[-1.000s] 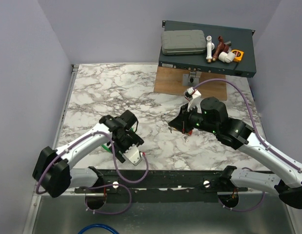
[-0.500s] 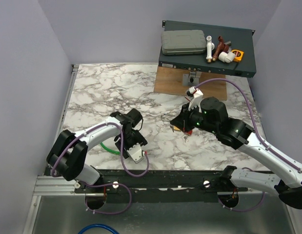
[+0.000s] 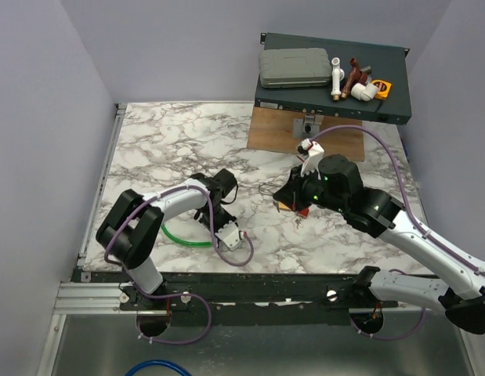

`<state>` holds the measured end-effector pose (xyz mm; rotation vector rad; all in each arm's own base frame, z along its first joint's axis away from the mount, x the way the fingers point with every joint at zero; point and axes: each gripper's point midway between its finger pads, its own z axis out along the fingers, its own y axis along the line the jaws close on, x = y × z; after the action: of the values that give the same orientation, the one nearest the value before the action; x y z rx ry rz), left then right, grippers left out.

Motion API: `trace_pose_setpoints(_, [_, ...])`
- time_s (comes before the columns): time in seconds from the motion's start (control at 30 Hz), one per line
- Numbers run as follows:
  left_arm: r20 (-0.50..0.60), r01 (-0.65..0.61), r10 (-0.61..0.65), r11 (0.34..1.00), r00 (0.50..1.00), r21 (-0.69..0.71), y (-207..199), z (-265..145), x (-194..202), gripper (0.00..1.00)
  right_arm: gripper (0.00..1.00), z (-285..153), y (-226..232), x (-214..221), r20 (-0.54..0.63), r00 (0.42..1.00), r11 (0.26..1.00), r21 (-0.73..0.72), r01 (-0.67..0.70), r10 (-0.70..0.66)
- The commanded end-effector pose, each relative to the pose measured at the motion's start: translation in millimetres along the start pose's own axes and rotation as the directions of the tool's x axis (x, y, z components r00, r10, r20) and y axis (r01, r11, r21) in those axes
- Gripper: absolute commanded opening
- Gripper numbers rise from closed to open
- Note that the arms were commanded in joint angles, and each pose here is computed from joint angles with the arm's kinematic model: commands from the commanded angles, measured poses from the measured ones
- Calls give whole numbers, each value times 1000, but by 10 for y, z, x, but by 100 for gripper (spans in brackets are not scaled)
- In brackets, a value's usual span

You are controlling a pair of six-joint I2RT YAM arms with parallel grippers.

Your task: Unlock with the key

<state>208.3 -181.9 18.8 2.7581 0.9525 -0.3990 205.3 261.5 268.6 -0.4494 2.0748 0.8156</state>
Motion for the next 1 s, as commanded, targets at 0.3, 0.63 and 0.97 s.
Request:
trace_pose_setpoints(0.3, [89,640,-637,742,766,-196,583,-340,449,8,1,11,-54,-90,10,1000,1000,24,-7,7])
trace_pose_setpoints(0.63, [134,743,-731,654,669,-143,433,-302,223,30,1,22,-52,-79,0,1000,1000,21,-9,9])
trace_pose_setpoints(0.97, [173,809,-792,554,585,-199,496,-163,287,50,1,-54,-63,-160,13,1000,999,44,-12,11])
